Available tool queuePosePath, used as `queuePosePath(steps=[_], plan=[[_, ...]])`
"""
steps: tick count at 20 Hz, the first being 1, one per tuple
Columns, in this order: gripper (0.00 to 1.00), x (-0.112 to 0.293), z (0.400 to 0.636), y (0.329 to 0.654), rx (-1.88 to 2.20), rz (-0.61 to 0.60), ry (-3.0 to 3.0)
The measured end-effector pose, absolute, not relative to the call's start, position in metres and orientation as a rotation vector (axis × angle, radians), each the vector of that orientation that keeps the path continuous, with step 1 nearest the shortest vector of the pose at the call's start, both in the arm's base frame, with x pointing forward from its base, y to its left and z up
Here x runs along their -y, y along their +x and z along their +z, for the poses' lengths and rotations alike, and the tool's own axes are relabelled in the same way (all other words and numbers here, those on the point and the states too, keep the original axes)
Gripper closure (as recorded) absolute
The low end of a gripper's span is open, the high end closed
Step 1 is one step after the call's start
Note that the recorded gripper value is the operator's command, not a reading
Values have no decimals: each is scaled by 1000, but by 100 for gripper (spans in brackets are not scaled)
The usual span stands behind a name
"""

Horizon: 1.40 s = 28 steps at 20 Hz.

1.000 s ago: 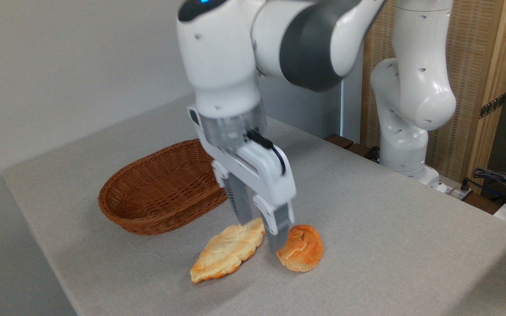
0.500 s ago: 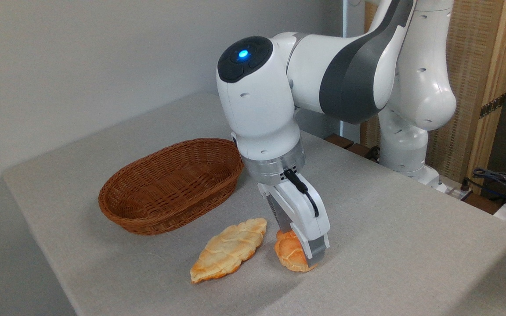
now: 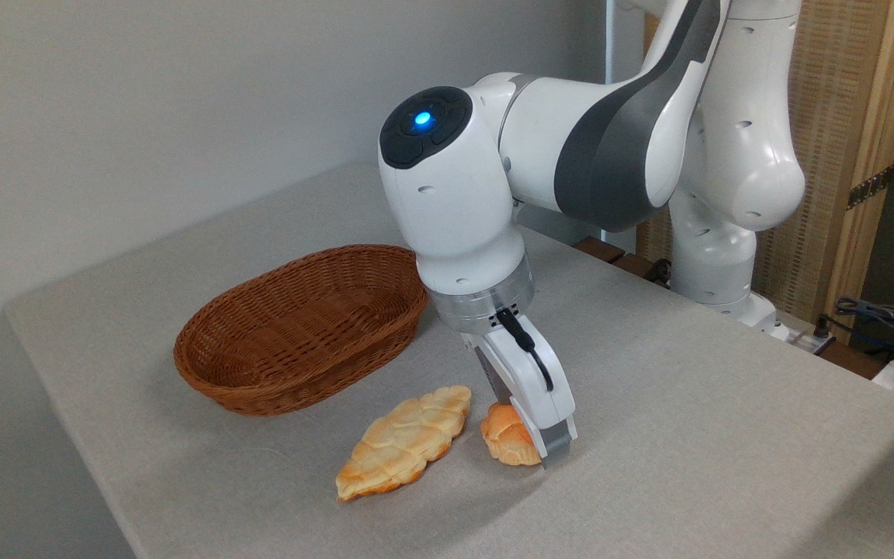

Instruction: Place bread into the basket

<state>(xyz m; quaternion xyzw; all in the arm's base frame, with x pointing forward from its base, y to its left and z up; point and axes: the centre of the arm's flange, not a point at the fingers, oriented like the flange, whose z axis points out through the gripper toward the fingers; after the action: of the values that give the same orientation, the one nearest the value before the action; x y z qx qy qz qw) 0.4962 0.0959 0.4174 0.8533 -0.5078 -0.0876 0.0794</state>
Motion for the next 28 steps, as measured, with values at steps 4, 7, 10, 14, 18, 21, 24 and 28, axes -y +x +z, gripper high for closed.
queuePosePath(steps=[4, 7, 10, 14, 18, 21, 24, 28], plan=[[15, -81, 415, 498, 1558, -274, 2529], [63, -70, 414, 499, 1583, -280, 2514], [68, -64, 414, 500, 1599, -281, 2505], [68, -64, 414, 500, 1600, -281, 2505], [68, -64, 414, 500, 1600, -281, 2505], [68, -64, 414, 500, 1600, -280, 2505], [67, -65, 416, 500, 1601, -272, 2506], [67, -65, 437, 502, 1600, -192, 2516]])
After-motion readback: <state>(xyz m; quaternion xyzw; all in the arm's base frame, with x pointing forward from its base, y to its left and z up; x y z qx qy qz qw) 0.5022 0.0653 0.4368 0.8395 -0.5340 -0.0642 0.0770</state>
